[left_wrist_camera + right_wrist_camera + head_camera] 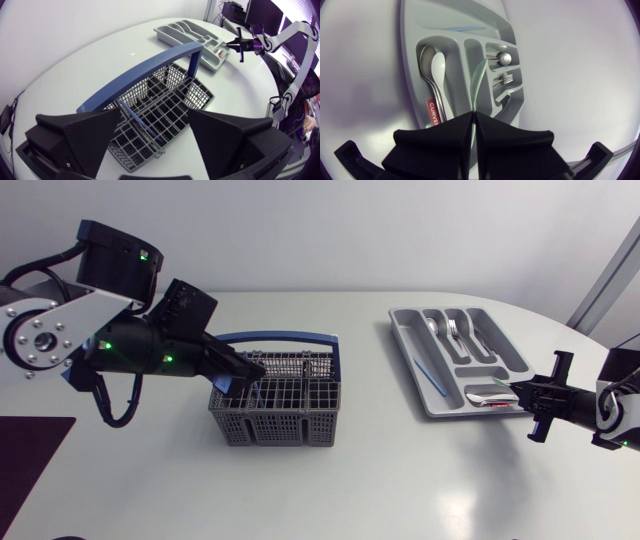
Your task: Unload the cutlery basket into the drawer organizer.
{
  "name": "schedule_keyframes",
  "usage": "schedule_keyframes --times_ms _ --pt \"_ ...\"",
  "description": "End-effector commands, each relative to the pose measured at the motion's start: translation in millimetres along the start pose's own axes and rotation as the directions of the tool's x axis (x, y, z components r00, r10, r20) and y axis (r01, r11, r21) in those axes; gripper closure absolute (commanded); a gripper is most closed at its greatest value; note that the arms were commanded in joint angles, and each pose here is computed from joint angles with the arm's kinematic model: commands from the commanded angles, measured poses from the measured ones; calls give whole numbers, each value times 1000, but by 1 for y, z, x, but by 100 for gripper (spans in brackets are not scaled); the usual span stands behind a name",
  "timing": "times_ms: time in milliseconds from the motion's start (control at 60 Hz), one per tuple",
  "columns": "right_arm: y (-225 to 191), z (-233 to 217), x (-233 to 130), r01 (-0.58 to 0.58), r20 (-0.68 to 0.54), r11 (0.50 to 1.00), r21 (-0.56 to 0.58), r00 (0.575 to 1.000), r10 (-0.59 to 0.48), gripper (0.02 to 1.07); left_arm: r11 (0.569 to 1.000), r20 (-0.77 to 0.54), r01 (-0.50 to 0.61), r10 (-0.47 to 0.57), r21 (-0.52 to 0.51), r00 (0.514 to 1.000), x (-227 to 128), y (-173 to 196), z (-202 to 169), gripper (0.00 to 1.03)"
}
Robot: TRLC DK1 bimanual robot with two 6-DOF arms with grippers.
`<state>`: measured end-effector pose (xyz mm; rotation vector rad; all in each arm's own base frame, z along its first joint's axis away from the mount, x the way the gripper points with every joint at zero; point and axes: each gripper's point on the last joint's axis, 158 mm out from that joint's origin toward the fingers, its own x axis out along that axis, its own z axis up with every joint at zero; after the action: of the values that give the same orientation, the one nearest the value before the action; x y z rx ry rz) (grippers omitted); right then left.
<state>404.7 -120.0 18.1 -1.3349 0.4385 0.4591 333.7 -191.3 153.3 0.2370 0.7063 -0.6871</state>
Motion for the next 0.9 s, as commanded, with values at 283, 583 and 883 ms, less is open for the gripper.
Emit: schedule_keyframes --times_ms 283,583,883 --pt "41 4 10 -38 -40 990 -139 999 33 34 996 -33 -71 70 -59 997 1 14 -12 6" --pt "26 14 -12 19 -23 995 -96 1000 -21 8 995 -46 -76 73 -64 996 7 9 -17 6" --pt "25 18 -29 47 -9 997 -60 999 -48 8 995 -62 -94 91 -40 994 21 5 -27 8"
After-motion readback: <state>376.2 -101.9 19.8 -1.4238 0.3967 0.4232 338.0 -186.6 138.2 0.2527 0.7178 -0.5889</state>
